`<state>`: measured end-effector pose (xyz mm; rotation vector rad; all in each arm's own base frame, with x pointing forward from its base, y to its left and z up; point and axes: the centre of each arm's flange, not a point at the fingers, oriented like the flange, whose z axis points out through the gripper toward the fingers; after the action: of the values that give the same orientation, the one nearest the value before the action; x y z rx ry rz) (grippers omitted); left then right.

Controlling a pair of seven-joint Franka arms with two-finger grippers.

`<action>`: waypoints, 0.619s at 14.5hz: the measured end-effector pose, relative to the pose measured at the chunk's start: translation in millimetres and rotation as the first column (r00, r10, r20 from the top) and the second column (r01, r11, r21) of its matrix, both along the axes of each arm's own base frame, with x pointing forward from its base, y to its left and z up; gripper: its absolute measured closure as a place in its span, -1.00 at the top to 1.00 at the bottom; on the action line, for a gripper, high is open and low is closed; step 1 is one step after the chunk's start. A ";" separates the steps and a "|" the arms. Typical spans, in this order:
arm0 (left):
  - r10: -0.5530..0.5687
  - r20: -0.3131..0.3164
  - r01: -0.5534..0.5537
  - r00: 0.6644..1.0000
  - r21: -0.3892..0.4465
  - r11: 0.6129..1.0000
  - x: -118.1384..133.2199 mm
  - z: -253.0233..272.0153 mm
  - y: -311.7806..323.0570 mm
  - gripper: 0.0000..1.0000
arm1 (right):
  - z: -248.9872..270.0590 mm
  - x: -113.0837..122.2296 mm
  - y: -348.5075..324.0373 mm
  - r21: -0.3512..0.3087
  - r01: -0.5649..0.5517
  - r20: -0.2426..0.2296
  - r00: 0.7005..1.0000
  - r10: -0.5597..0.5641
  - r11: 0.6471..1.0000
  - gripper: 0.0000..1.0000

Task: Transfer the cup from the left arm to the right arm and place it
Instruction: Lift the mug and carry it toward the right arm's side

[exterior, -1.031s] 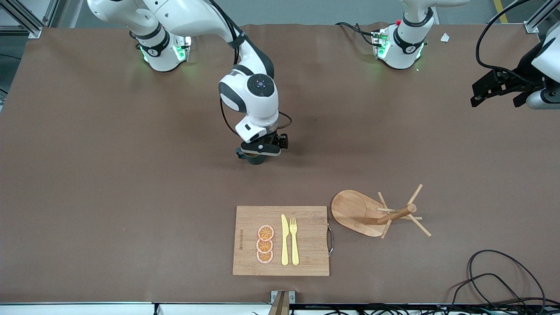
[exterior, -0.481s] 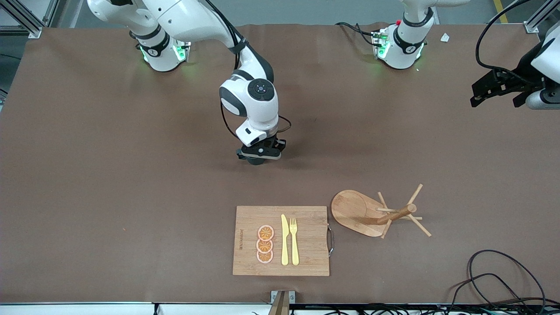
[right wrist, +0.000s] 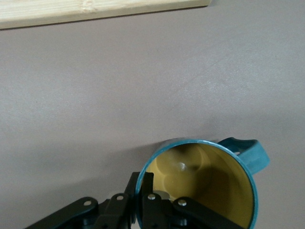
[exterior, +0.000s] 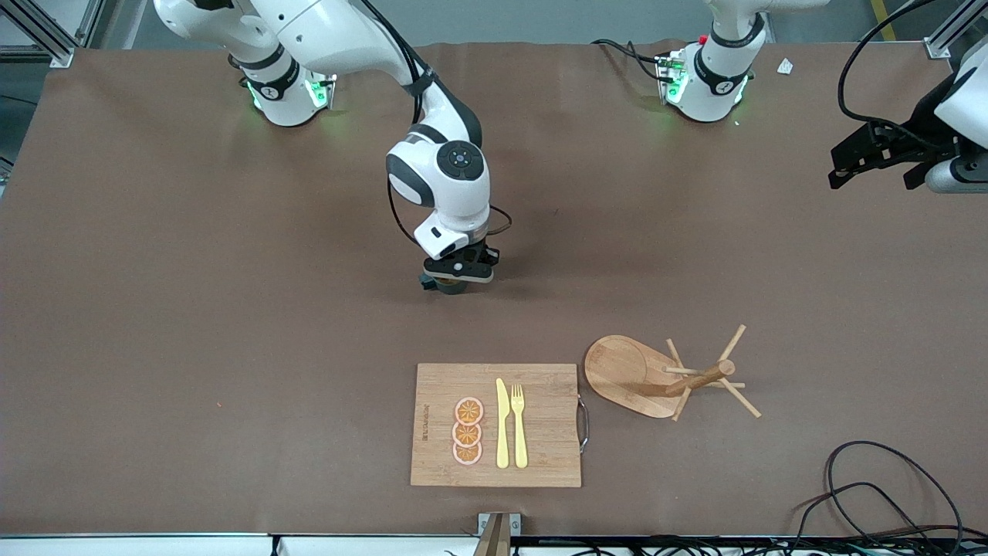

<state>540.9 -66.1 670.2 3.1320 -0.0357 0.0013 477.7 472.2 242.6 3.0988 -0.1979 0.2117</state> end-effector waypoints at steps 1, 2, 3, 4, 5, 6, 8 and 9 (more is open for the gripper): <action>0.000 0.000 0.000 1.000 0.000 1.000 0.0 0.0 0.0 1.00 | 0.0 0.0 -0.1 0.000 0.000 0.000 1.000 0.000 1.000 -0.89; 0.000 0.000 0.000 1.000 0.000 1.000 0.0 0.0 0.0 1.00 | 0.0 0.1 -0.2 0.000 0.001 0.000 1.000 -0.001 1.000 -0.89; 0.000 0.000 0.000 1.000 0.000 1.000 0.0 0.1 0.0 1.00 | 0.2 0.7 -0.9 0.000 0.003 0.000 1.000 -0.003 1.000 -0.89; 0.000 0.000 0.000 1.000 0.000 1.000 -0.1 0.0 0.0 1.00 | 0.6 3.5 -4.4 -0.005 0.012 -0.002 1.000 -0.012 1.000 -0.89; 0.000 0.000 0.000 1.000 0.000 1.000 -0.1 0.0 0.0 1.00 | 1.8 9.2 -12.6 -0.018 0.029 -0.008 1.000 -0.029 0.999 -0.89; 0.000 0.000 0.000 1.000 0.000 1.000 -0.1 0.0 0.0 1.00 | 6.1 17.2 -23.7 -0.034 0.053 -0.016 0.998 -0.053 0.998 -0.89; 0.000 0.000 0.000 1.000 0.000 1.000 -0.1 0.0 0.0 1.00 | 32.7 38.3 -53.4 -0.049 0.131 -0.015 0.991 -0.131 0.990 -0.89; 0.000 0.000 0.000 1.000 0.000 1.000 -0.1 0.1 -0.1 1.00 | 53.3 48.8 -71.7 -0.048 0.174 -0.008 0.985 -0.175 0.984 -0.89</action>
<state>540.7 -66.2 670.3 3.1321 -0.0360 0.0016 526.5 400.5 295.9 3.0131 -0.4550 0.1887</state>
